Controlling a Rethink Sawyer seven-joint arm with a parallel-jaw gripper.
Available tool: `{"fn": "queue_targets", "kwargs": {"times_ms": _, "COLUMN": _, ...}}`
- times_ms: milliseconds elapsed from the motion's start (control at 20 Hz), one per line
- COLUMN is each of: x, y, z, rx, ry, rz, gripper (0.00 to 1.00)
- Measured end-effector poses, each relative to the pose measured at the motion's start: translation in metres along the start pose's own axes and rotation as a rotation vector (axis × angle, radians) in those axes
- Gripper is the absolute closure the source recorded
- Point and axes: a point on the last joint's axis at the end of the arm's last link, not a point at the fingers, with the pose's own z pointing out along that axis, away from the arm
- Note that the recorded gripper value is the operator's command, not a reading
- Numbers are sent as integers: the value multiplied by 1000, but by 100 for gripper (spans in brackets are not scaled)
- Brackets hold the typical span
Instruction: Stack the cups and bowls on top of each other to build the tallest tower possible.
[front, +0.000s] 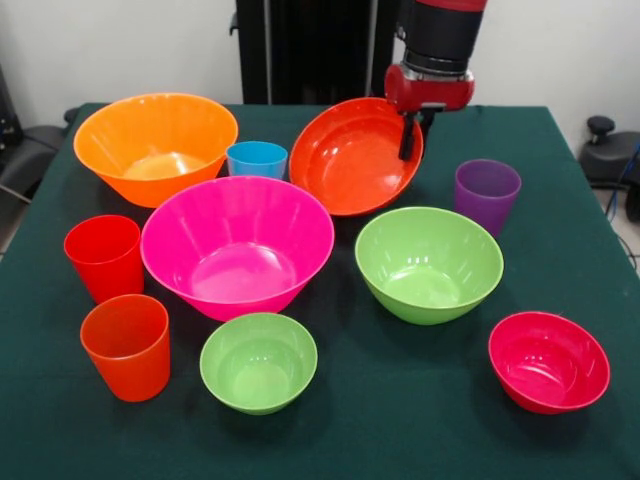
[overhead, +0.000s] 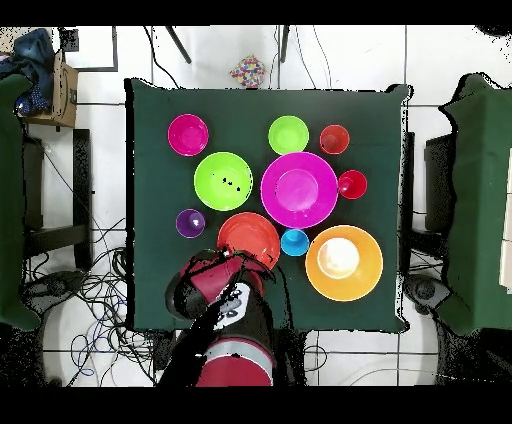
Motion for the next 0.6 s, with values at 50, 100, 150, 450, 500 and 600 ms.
{"fn": "queue_targets", "kwargs": {"times_ms": 50, "x": 0, "y": 0, "z": -2, "rx": -4, "ry": 0, "rz": 3, "gripper": 100}}
{"fn": "queue_targets", "kwargs": {"times_ms": 100, "x": -1, "y": 1, "z": -4, "rx": -10, "ry": 0, "rz": 6, "gripper": 100}}
{"fn": "queue_targets", "kwargs": {"times_ms": 150, "x": -1, "y": 2, "z": -9, "rx": -20, "ry": 1, "rz": 13, "gripper": 100}}
{"fn": "queue_targets", "kwargs": {"times_ms": 450, "x": -4, "y": 5, "z": -25, "rx": -53, "ry": -7, "rz": 33, "gripper": 100}}
{"fn": "queue_targets", "kwargs": {"times_ms": 500, "x": -5, "y": 5, "z": -28, "rx": -58, "ry": -8, "rz": 35, "gripper": 100}}
{"fn": "queue_targets", "kwargs": {"times_ms": 600, "x": -5, "y": 7, "z": -34, "rx": -70, "ry": -6, "rz": 40, "gripper": 100}}
